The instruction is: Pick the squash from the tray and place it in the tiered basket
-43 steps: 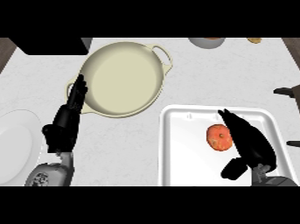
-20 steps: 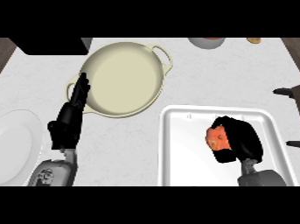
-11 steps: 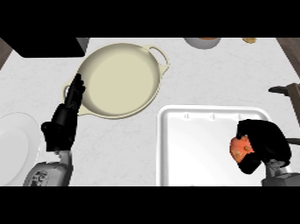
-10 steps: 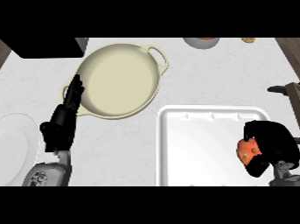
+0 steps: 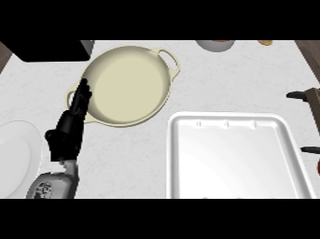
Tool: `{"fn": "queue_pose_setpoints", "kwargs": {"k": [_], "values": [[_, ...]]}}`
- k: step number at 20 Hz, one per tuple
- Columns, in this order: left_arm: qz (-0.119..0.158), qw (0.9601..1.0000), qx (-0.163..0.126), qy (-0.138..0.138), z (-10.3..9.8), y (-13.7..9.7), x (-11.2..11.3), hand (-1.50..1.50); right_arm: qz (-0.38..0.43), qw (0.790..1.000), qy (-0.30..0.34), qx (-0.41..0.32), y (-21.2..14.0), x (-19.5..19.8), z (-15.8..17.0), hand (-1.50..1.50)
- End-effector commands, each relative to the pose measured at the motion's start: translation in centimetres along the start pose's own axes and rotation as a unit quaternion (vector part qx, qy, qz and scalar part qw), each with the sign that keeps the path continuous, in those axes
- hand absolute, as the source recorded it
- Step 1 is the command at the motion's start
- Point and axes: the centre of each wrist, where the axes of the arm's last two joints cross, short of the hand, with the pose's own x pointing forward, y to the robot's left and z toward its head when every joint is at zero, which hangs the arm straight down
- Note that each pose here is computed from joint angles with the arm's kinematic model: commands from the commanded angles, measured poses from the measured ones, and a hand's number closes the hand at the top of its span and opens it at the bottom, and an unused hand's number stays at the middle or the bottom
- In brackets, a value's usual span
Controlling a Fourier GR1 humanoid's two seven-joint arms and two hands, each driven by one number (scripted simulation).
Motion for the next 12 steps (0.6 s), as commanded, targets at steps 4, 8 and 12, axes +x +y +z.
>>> {"fn": "queue_pose_setpoints", "kwargs": {"k": [4, 8, 12], "values": [[0.009, 1.0, -0.003, 0.0, 0.7, 1.2, -1.2, 0.0, -0.03, 0.993, 0.052, -0.098, -7.7, -2.6, 5.6, 1.5], [-0.001, 0.9999, -0.01, -0.002, 0.1, 0.8, -0.1, 0.0, -0.052, 0.987, 0.062, -0.137, -11.3, -5.1, 6.8, 1.5], [0.004, 0.9999, -0.01, 0.003, 0.8, -0.4, -0.6, 0.0, -0.084, 0.983, 0.065, -0.153, -16.6, -8.1, 6.3, 1.5]]}}
